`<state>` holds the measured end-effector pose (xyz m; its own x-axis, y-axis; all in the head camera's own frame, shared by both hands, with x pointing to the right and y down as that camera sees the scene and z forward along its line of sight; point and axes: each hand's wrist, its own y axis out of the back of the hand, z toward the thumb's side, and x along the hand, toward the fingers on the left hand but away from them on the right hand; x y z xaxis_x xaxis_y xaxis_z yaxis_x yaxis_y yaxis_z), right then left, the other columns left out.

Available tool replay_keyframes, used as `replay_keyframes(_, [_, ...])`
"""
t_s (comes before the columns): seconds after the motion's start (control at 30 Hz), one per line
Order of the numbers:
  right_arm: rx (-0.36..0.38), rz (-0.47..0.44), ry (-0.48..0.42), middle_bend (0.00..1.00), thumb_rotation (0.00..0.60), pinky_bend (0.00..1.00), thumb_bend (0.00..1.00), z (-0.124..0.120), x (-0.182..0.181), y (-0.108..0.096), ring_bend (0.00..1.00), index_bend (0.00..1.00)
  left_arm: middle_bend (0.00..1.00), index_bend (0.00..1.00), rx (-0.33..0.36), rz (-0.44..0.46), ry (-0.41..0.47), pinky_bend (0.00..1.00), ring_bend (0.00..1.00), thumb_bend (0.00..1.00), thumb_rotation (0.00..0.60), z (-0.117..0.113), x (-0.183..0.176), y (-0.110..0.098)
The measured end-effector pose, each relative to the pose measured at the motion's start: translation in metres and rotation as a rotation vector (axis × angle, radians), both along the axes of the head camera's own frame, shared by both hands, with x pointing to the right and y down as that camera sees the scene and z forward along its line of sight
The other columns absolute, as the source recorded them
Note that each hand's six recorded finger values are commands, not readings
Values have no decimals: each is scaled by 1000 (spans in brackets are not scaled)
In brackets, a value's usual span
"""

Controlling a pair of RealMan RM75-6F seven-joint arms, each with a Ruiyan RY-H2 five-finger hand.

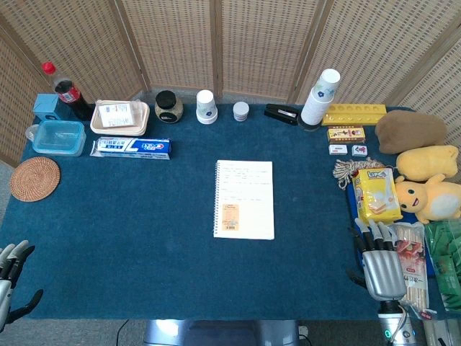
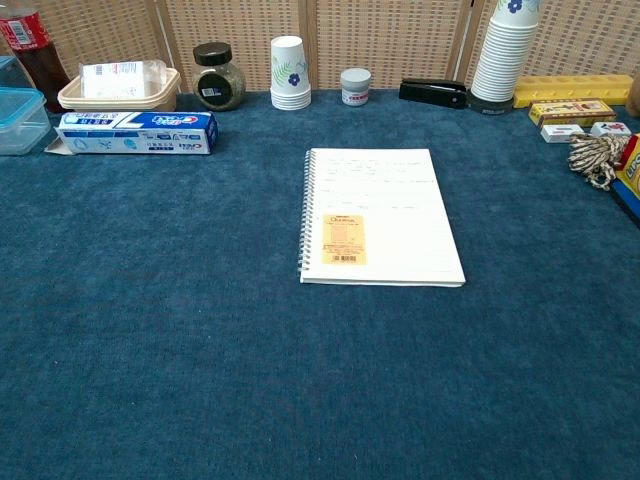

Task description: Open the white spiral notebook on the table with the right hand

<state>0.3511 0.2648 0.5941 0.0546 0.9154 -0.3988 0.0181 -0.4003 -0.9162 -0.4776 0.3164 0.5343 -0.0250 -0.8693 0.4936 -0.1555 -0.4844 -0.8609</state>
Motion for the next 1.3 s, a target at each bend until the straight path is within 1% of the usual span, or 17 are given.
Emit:
replay_keyframes(0.2, [-12,-7,1,147,600,83,128,4,-2,0,22,180,78,162,-10,-2,0,0,26,271,600,2,-1,0])
replay_keyframes(0.37, [-16,-27,-26,147,600,83,129,8,-10,-3,22,178,79,159,10,5,8,0,26,271,600,-2,1,-1])
replay_keyframes(0.63, [-6,-94,-130,143,600,83,129,20,-52,-24,22,170,79,156,45,33,23,0,26,270,600,-12,6,-3])
replay_keyframes(0.8, [-16,-147,-202,141,600,83,135,37,-94,-40,22,161,78,156,47,44,26,0,26,271,600,-12,8,-5])
replay_keyframes(0.93, [-35,-177,-226,142,600,83,142,55,-125,-51,21,154,78,155,44,47,29,0,26,271,600,-11,9,-8])
replay_keyframes(1.1, [-63,-196,-215,141,600,83,145,82,-150,-59,18,146,79,155,38,38,25,0,26,270,600,-10,6,-9])
replay_keyframes(1.3, [-72,-215,-182,141,600,83,145,107,-165,-63,16,144,79,154,25,33,26,0,26,270,600,-5,5,-10])
